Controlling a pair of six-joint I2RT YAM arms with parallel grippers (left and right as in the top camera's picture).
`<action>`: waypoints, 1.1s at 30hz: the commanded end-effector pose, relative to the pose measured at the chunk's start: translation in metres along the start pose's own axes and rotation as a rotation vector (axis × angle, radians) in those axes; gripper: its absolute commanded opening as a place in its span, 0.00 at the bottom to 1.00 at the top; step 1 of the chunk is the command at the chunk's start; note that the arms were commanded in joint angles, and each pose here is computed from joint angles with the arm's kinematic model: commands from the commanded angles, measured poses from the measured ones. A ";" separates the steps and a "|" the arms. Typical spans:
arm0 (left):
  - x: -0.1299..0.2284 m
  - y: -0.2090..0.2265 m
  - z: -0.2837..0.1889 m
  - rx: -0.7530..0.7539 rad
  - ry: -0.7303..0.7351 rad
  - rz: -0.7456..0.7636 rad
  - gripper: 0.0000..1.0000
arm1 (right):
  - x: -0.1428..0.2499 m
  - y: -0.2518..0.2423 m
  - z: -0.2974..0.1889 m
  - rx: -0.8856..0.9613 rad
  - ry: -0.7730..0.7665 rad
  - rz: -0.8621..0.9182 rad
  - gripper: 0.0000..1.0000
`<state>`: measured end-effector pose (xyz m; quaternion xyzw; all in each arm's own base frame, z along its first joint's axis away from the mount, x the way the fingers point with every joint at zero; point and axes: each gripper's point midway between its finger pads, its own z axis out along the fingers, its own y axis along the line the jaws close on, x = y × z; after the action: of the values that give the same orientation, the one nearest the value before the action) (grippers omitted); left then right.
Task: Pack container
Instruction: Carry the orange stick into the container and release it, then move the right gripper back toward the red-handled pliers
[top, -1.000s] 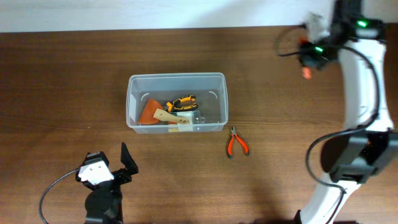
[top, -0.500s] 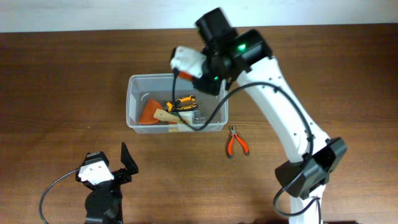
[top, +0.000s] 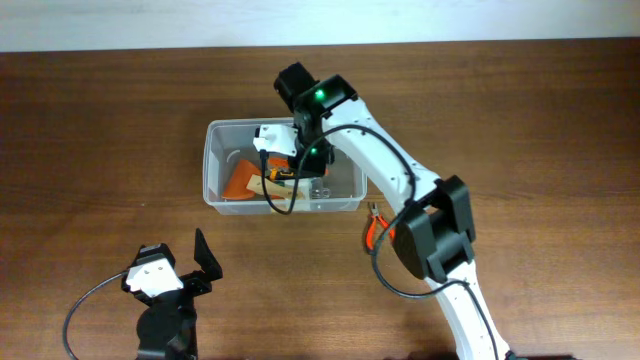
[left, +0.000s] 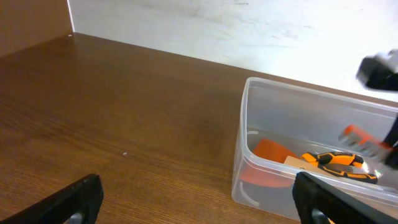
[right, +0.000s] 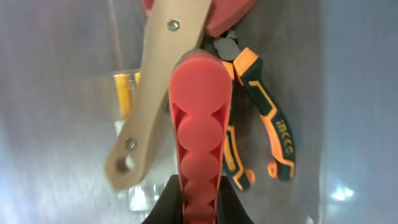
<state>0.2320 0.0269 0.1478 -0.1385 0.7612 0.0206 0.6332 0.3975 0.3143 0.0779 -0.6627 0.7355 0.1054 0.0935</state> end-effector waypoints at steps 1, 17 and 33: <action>0.001 0.000 0.000 0.000 0.000 0.010 0.99 | -0.015 0.005 -0.007 -0.017 -0.063 0.015 0.10; 0.001 0.000 0.000 0.000 0.000 0.010 0.99 | 0.015 0.006 -0.175 0.186 -0.164 0.338 0.99; 0.001 0.000 0.000 0.000 0.000 0.010 0.99 | 0.202 0.050 -0.356 0.516 -0.268 1.147 0.99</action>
<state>0.2320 0.0269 0.1478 -0.1385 0.7612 0.0206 0.6332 0.3452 0.0457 0.3500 -0.1687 0.9513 0.0567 0.2517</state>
